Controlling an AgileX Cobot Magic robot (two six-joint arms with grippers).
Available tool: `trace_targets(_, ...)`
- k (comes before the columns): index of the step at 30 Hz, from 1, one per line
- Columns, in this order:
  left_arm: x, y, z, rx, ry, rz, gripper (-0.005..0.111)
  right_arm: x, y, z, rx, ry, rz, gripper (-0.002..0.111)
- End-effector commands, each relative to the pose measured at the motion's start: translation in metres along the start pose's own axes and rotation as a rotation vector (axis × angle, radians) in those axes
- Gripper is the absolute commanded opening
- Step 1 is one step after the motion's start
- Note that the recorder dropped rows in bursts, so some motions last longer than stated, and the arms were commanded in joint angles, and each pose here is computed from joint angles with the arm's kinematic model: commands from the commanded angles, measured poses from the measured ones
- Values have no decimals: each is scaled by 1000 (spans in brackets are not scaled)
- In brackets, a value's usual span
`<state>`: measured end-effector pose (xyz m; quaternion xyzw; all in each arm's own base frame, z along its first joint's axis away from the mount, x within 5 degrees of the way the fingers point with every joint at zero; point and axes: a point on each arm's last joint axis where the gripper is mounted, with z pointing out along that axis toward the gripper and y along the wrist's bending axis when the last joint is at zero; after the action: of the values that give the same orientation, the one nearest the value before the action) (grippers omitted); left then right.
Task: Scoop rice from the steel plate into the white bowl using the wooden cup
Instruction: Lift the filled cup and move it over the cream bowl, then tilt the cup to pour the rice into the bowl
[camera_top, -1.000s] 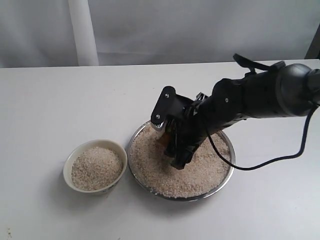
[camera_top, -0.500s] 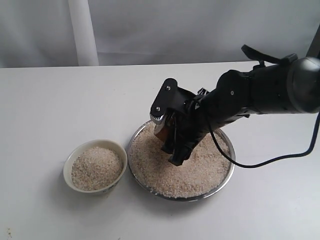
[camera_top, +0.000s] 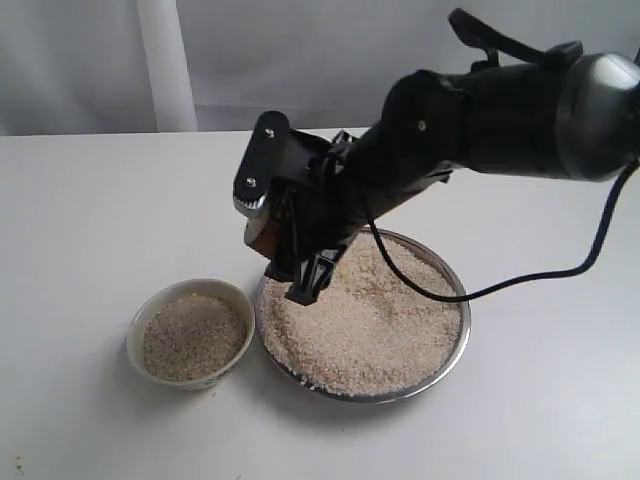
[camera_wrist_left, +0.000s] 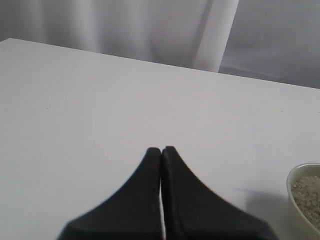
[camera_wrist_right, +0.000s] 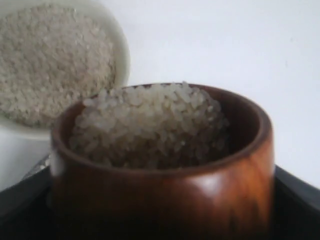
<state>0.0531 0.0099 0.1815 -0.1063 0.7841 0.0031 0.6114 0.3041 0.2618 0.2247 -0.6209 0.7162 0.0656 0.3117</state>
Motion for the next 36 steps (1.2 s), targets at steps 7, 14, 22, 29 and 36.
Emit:
trace_targets(7,-2,0,-1,5,-11,-7,0,-54,12,29,-90,61,-237,0)
trace_targets(14,-2,0,-1,5,-11,-7,0,-65,27,61,-94,179,-442,0)
trace_targets(22,-2,0,-1,5,-11,-7,0,-61,26,60,-59,273,-562,0)
trace_targets(29,-2,0,-1,5,-11,-7,0,-62,26,60,-31,301,-623,0)
trace_targets(36,-2,0,-1,5,-11,-7,0,-67,32,60,13,339,-733,0)
